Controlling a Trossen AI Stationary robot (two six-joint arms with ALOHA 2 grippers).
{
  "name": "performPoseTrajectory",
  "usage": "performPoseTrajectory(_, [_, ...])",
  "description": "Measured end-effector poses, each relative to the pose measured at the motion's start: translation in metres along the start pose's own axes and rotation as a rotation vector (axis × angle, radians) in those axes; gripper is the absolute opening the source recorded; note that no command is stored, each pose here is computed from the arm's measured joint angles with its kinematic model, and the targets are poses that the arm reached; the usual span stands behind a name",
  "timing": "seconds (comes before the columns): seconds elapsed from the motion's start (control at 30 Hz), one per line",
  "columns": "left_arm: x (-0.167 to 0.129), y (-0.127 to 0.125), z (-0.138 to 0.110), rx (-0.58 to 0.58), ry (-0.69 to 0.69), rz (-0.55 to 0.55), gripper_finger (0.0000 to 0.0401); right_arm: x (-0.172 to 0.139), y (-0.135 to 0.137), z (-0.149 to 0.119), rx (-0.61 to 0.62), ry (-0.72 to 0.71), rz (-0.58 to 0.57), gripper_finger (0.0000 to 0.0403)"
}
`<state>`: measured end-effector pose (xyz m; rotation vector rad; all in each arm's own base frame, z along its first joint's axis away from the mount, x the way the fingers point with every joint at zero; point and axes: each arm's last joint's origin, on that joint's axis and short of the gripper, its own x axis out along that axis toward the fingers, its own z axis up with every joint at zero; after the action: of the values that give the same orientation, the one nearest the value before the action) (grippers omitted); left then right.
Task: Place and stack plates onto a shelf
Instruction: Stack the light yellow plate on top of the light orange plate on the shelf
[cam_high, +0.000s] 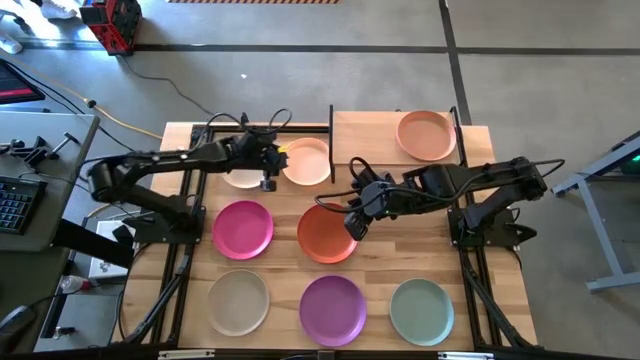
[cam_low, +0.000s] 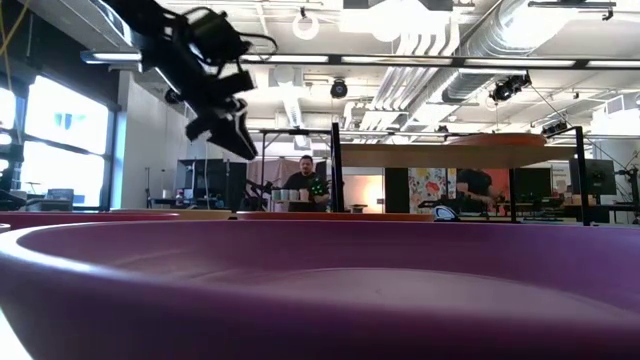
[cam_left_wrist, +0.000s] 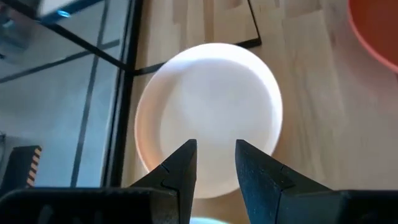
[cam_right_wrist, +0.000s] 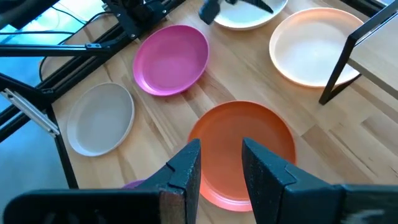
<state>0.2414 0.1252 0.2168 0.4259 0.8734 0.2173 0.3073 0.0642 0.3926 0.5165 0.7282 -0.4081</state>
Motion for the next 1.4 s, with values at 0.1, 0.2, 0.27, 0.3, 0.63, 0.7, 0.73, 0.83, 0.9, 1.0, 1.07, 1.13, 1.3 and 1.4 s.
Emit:
performPoseTrajectory(0.1, [0.014, -0.001, 0.000, 0.018, 0.018, -0.048, 0.0101, 0.000, 0.000, 0.000, -0.001, 0.001, -0.001, 0.0094])
performPoseTrajectory(0.2, [0.027, -0.005, -0.002, 0.019, 0.036, -0.093, 0.0101, 0.000, 0.000, 0.000, -0.001, 0.001, -0.001, 0.0094])
performPoseTrajectory(0.27, [0.035, -0.008, -0.006, 0.019, 0.062, -0.113, 0.0101, 0.000, 0.000, 0.000, -0.001, 0.002, -0.001, 0.0094])
performPoseTrajectory(0.3, [0.039, -0.009, -0.007, 0.019, 0.074, -0.123, 0.0101, 0.000, 0.000, 0.000, -0.001, 0.002, -0.001, 0.0094])
performPoseTrajectory(0.63, [0.064, -0.020, -0.019, 0.022, 0.155, -0.186, 0.0101, 0.000, 0.000, 0.000, -0.001, 0.003, -0.001, 0.0094])
performPoseTrajectory(0.7, [0.067, -0.023, -0.021, 0.025, 0.166, -0.197, 0.0101, 0.000, 0.000, 0.000, 0.001, 0.003, -0.001, 0.0094])
performPoseTrajectory(0.73, [0.069, -0.024, -0.021, 0.027, 0.171, -0.203, 0.0101, 0.000, 0.000, 0.000, 0.001, 0.003, -0.001, 0.0094])
performPoseTrajectory(0.83, [0.073, -0.028, -0.022, 0.038, 0.180, -0.215, 0.0101, 0.000, 0.000, 0.000, 0.000, 0.003, -0.001, 0.0094])
performPoseTrajectory(0.9, [0.075, -0.029, -0.023, 0.052, 0.188, -0.220, 0.0101, 0.000, 0.000, 0.000, 0.001, 0.003, -0.001, 0.0094])
performPoseTrajectory(1.0, [0.078, -0.029, -0.023, 0.059, 0.186, -0.212, 0.0101, 0.000, 0.000, 0.000, 0.003, 0.003, 0.000, 0.0094])
performPoseTrajectory(1.07, [0.078, -0.029, -0.023, 0.061, 0.182, -0.206, 0.0101, 0.000, 0.000, 0.000, 0.005, 0.003, 0.000, 0.0094])
performPoseTrajectory(1.13, [0.078, -0.028, -0.022, 0.061, 0.174, -0.200, 0.0101, 0.000, 0.000, 0.000, 0.006, 0.003, 0.000, 0.0094])
performPoseTrajectory(1.3, [0.080, -0.029, -0.022, 0.061, 0.168, -0.207, 0.0101, 0.000, 0.000, 0.000, 0.007, 0.004, -0.001, 0.0094])
performPoseTrajectory(1.4, [0.084, -0.032, -0.026, 0.068, 0.188, -0.225, 0.0101, 0.000, 0.000, 0.000, 0.007, 0.003, 0.000, 0.0094])
